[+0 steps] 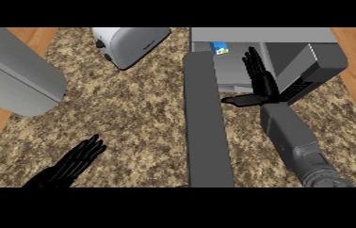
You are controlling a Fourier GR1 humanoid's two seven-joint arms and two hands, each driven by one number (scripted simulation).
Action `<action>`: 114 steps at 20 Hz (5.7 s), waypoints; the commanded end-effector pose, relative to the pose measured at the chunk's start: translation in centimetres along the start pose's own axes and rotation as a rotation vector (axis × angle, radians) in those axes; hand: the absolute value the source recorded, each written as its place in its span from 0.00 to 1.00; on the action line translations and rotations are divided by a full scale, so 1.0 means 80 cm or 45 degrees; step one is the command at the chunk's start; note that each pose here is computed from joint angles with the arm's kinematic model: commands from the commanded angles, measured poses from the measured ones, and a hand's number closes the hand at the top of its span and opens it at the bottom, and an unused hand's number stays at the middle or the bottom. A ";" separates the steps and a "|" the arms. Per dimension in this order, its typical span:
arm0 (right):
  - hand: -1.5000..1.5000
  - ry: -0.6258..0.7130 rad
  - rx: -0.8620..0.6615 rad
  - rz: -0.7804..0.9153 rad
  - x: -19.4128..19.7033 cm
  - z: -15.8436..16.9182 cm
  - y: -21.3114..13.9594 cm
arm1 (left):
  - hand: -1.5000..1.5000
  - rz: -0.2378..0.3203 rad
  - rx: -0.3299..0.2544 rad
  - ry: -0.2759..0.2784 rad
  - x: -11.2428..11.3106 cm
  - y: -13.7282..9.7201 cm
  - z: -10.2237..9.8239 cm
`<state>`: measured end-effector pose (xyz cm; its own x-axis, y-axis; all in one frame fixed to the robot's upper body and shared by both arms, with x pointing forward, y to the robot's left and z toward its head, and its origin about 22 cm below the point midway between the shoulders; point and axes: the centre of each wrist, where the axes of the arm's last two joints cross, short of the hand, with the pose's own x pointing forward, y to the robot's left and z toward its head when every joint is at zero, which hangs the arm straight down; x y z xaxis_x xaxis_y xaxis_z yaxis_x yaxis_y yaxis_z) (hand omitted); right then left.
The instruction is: Pick up the milk, place it into the microwave and close the microwave
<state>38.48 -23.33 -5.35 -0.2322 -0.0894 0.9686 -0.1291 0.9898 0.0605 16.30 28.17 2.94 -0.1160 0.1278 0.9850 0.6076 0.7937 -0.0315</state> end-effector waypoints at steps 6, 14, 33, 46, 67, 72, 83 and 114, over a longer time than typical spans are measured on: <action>0.00 0.095 0.017 0.009 -0.056 0.095 -0.005 | 1.00 -0.083 -0.068 0.020 -0.026 -0.018 -0.071; 0.00 0.142 -0.032 0.065 -0.076 0.213 -0.060 | 1.00 -0.125 -0.046 0.113 -0.057 -0.001 -0.078; 0.00 -0.089 -0.075 0.024 0.062 0.354 -0.155 | 1.00 -0.261 -0.304 0.055 -0.130 -0.101 -0.196; 0.00 -0.167 0.215 -0.149 0.124 0.307 -0.100 | 1.00 -0.324 -0.352 0.160 -0.148 -0.219 -0.213; 0.00 -0.180 0.424 -0.172 0.203 0.272 -0.079 | 1.00 -0.409 0.147 -0.005 -0.084 -0.200 -0.321; 0.00 -0.183 0.458 -0.174 0.217 0.261 -0.069 | 1.00 -0.438 0.229 -0.028 -0.072 -0.180 -0.351; 0.00 -0.174 0.450 -0.163 0.237 0.256 -0.072 | 1.00 -0.303 0.366 -0.017 -0.047 -0.143 -0.393; 0.00 -0.252 0.643 -0.232 0.277 0.230 -0.063 | 1.00 -0.169 0.587 -0.108 -0.059 -0.116 -0.397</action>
<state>16.26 -32.59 11.10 -0.3421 -0.3101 0.8870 -0.5920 0.8042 0.0528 33.98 0.14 3.79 -0.2610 0.0764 0.9623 0.2718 0.9623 -0.0027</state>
